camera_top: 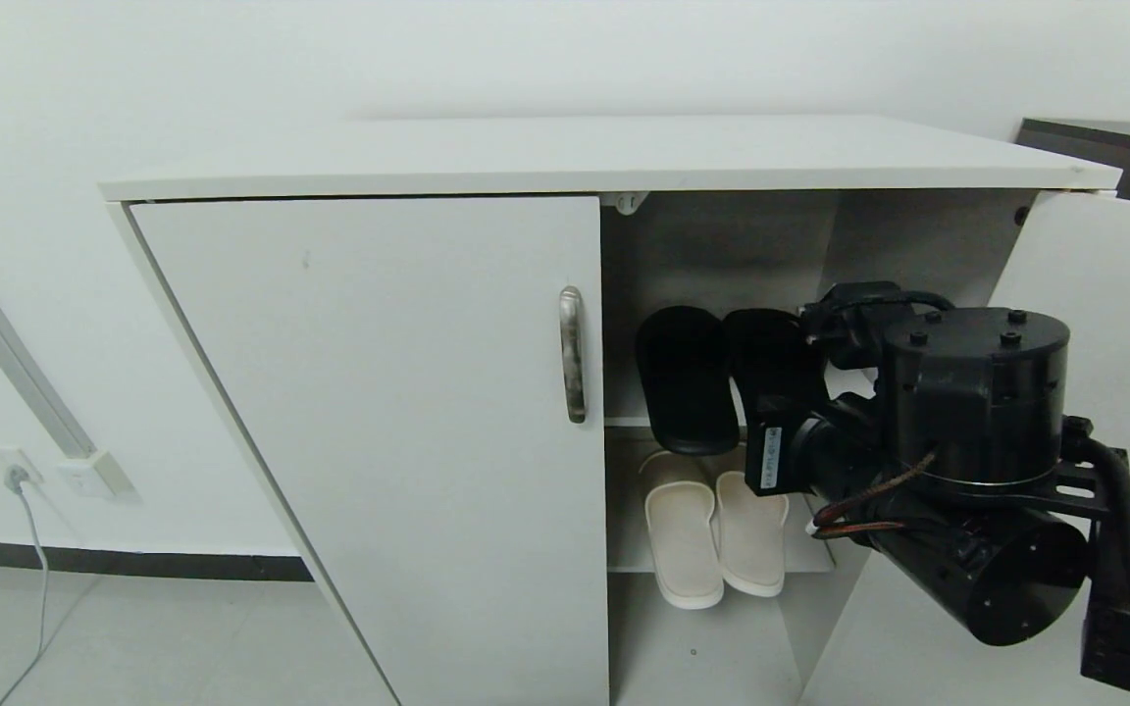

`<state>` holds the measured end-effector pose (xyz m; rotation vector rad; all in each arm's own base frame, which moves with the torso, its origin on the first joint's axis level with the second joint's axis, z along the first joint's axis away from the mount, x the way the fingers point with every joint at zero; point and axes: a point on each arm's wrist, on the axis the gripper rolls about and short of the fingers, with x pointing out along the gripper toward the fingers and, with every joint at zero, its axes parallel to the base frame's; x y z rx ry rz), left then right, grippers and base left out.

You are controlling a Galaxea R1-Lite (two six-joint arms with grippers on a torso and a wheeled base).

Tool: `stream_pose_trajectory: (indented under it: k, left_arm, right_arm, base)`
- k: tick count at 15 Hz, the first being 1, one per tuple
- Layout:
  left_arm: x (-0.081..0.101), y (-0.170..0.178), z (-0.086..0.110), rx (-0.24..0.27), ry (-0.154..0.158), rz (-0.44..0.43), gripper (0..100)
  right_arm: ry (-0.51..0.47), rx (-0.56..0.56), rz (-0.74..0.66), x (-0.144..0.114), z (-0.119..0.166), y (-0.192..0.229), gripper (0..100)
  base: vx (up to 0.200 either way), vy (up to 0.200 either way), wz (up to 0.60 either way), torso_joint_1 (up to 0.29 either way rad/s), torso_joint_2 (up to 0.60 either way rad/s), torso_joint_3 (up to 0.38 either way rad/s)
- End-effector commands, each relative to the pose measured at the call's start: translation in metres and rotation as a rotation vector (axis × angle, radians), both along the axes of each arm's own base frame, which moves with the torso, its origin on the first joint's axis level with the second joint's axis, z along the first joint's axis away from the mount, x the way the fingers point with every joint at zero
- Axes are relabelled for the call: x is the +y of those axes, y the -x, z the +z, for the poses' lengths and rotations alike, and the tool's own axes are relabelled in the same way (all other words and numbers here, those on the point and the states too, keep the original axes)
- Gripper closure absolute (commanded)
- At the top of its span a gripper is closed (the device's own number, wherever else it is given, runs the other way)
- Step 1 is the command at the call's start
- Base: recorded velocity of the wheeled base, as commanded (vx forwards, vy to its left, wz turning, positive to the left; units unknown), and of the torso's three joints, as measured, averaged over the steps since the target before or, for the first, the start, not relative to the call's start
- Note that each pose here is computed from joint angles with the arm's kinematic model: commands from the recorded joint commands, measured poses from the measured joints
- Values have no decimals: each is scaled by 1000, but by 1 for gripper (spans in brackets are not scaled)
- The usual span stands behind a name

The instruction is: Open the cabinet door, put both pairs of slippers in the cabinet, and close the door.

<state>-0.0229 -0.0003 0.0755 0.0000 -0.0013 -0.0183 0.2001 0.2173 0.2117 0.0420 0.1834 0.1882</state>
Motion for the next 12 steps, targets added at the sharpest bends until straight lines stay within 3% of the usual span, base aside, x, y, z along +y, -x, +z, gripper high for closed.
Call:
stream_pose_trajectory:
  k: [1,8,12]
  left_arm:
    - [0,0,0,1,0,0,100]
    - [0,0,0,1,-2,0,100]
    - [0,0,0,1,-2,0,100]
  right_arm:
    - [7,3,1,1,-4,0,100]
    - [18,9,1,0,-9,1,100]
    - [21,14,1,-1,-10,1,100]
  base:
    - [0,0,0,0,0,0]
    - [0,0,0,0,0,0]
    - [-200,0,0,10,7,0]
